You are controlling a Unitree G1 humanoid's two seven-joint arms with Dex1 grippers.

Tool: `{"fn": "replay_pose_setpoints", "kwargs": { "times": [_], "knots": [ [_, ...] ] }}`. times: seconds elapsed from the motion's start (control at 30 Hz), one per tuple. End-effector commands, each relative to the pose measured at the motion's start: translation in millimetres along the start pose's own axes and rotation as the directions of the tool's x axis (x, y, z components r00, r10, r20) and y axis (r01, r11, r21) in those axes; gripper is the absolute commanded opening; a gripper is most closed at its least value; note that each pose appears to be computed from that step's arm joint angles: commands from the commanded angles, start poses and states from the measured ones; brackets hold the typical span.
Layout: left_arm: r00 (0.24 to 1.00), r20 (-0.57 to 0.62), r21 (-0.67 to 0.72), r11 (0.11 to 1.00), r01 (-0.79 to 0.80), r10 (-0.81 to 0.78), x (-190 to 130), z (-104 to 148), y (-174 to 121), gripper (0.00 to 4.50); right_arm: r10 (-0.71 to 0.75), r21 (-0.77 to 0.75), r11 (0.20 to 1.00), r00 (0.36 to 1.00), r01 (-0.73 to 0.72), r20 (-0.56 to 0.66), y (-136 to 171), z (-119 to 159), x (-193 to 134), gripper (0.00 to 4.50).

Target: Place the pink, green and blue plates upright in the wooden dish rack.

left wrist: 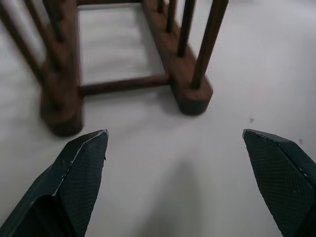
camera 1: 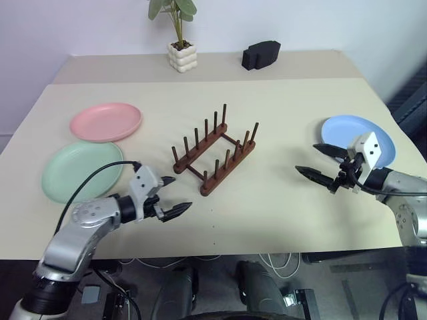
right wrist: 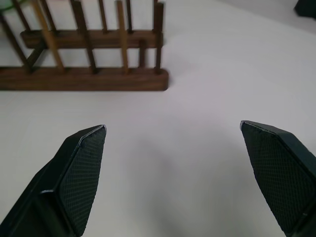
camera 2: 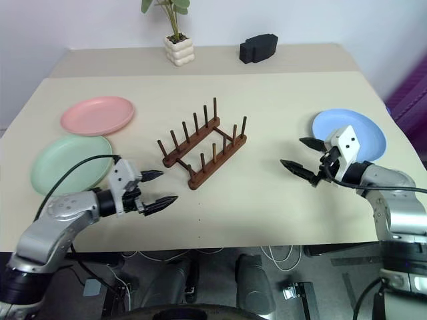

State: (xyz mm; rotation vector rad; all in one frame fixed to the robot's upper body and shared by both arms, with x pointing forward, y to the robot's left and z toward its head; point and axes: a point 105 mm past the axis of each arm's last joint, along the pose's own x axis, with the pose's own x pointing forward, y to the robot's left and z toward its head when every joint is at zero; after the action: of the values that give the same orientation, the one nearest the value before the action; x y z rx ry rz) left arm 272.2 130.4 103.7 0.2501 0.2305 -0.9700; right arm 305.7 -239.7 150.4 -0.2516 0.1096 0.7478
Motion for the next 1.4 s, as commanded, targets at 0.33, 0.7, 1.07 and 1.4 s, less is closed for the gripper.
{"fn": "replay_pose_setpoints", "kwargs": {
  "times": [0.33,0.7,1.07,1.4],
  "knots": [
    [0.997,-0.054,-0.007,0.998,0.057,-0.057,53,-14,-12,4.50,-0.049,0.016,0.999,0.998,0.048,0.049,19,6,-16,4.45],
    [0.999,-0.038,-0.027,1.000,0.016,-0.017,60,-15,-2,2.30,-0.075,0.024,0.997,0.996,0.074,0.045,23,2,-20,4.50],
    [0.995,-0.009,0.119,0.988,0.096,-0.096,64,-6,6,0.78,-0.071,0.025,0.997,0.995,0.069,0.066,25,4,-15,4.50],
    [0.946,-0.018,0.212,0.923,0.320,-0.324,80,11,20,0.78,-0.064,0.016,0.998,0.994,0.063,0.085,30,13,-8,4.50]
  ]
}}
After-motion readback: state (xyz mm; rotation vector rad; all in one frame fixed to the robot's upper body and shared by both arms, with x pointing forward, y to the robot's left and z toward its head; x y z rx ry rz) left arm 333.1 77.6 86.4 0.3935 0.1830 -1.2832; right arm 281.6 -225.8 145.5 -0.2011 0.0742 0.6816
